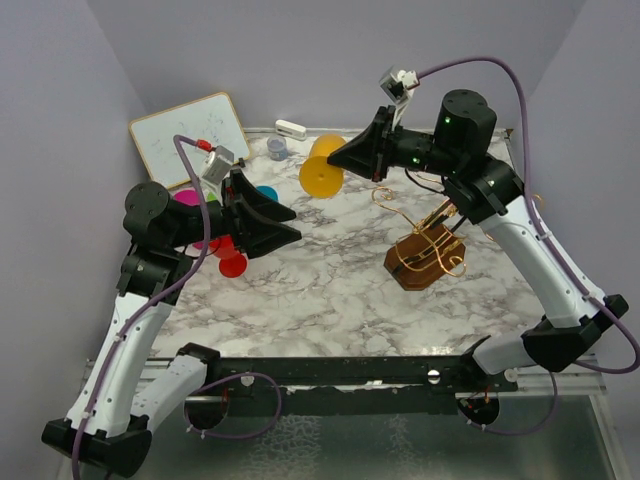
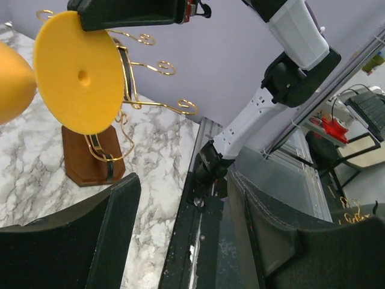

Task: Take the wine glass off the wine glass rack

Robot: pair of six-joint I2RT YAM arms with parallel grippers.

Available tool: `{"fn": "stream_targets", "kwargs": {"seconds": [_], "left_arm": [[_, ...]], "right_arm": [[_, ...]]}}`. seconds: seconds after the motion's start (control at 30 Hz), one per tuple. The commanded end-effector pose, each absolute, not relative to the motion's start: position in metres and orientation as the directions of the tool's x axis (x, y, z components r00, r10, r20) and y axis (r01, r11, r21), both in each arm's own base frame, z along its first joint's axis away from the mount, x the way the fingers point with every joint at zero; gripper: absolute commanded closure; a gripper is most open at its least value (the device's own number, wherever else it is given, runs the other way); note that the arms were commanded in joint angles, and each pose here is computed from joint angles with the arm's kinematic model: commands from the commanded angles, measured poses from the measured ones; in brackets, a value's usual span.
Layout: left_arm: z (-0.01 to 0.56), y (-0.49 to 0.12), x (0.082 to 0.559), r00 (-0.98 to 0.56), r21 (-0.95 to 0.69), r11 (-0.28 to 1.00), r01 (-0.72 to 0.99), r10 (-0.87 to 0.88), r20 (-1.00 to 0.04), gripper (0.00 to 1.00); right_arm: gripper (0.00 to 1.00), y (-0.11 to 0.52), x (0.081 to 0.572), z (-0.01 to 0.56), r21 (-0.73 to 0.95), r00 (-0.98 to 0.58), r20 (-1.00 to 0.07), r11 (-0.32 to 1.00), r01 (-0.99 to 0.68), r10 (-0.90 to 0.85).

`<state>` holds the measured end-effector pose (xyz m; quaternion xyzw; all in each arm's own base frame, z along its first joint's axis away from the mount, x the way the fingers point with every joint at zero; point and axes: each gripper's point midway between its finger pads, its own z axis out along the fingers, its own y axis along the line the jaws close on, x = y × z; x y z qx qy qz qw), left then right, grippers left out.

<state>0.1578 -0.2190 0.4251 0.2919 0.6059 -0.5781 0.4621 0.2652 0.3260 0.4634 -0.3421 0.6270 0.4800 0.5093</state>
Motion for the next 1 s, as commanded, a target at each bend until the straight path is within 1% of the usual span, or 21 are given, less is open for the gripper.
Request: {"fn": "stream_targets", "kwargs": {"seconds": [0.0, 0.23, 0.53, 0.97], "left_arm": [[0.422, -0.223, 0.147, -0.409, -0.422, 0.086, 0.903, -0.133, -0.903, 0.39], [0.416, -0.226, 0.16, -0.424, -0.438, 0.117, 0.892, -0.123, -0.897, 0.4], [0.414, -0.229, 0.167, -0.444, -0.455, 0.122, 0.882, -0.111, -0.889, 0.41], [0.415, -0.234, 0.175, -0.456, -0.467, 0.113, 0.877, -0.109, -0.883, 0.43]], "right_arm": [[0.99, 0.325, 0.242, 0.477, 0.212, -0.195, -0.977, 0.276, -0.937, 0.087], [0.99, 0.324, 0.223, 0.477, 0.212, -0.196, -0.977, 0.249, -0.945, 0.088], [0.99, 0.32, 0.216, 0.479, 0.218, -0.203, -0.975, 0.243, -0.945, 0.086], [0.99, 0.345, 0.211, 0.461, 0.24, -0.234, -0.971, 0.195, -0.951, 0.057]]}}
